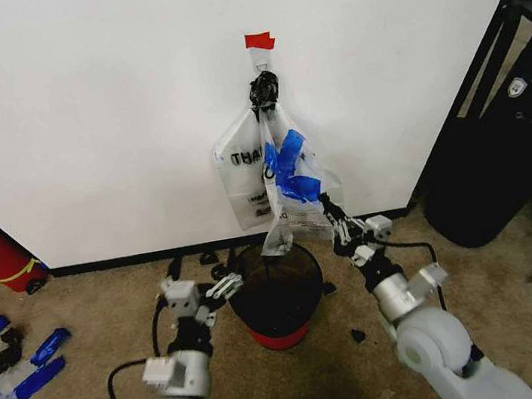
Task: Pick up the garbage bag from the wall and place it over the trash bin.
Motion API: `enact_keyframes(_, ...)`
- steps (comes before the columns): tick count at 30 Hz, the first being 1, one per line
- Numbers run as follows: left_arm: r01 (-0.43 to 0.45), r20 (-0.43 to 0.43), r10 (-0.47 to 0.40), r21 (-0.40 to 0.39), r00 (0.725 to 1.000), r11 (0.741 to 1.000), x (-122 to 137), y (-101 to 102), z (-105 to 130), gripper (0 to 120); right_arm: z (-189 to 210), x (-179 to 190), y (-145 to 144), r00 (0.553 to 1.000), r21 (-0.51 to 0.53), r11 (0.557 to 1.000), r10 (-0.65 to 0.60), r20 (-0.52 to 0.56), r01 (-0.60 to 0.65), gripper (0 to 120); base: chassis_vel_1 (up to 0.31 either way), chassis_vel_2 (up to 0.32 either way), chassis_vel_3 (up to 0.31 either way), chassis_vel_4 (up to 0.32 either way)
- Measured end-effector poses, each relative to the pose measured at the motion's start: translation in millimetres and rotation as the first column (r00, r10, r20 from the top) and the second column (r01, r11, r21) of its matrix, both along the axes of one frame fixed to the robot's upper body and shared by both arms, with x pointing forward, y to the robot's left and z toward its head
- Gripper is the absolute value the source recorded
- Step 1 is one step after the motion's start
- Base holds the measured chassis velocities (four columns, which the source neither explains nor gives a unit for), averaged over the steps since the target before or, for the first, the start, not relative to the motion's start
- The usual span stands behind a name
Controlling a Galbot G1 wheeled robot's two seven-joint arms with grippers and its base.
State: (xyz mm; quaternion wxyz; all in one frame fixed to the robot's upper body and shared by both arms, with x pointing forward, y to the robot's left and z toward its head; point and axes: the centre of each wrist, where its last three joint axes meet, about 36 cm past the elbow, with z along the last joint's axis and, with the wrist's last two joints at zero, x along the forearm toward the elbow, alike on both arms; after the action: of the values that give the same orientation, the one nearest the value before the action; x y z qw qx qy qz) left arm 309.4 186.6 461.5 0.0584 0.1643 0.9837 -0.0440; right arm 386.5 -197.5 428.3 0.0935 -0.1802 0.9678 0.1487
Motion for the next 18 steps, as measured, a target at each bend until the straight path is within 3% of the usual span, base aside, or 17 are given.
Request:
enact_keyframes(6,0.099,-0.088,-0.101,-0.033,0.991,0.995,14,-10,14,98,4,-5,-9,1.000,0.020,0.999,-0.030,-0.001,0.030,0,0.000,0.000,0.000,0.000)
enact_keyframes(10,0.150,-0.138,-0.172,-0.158,0.975,0.976,40,-37,39,97,5,-17,-19,0.999,0.012,0.998,-0.055,-0.003,0.055,0,0.000,0.000,0.000,0.000)
enact_keyframes(11,0.150,-0.138,-0.172,-0.158,0.975,0.976,40,-37,39,97,5,-17,-19,0.999,0.012,0.998,-0.055,-0.003,0.055,0,0.000,0.000,0.000,0.000)
enact_keyframes(14,0.174,-0.164,-0.214,-0.225,0.963,0.959,62,-63,51,94,7,-25,-26,0.998,0.003,0.998,-0.069,-0.003,0.069,0,0.000,0.000,0.000,0.000)
enact_keyframes(18,0.188,-0.187,-0.241,-0.260,0.952,0.947,70,-75,56,86,7,-29,-30,0.997,-0.001,0.997,-0.078,-0.004,0.077,0,0.000,0.000,0.000,0.000)
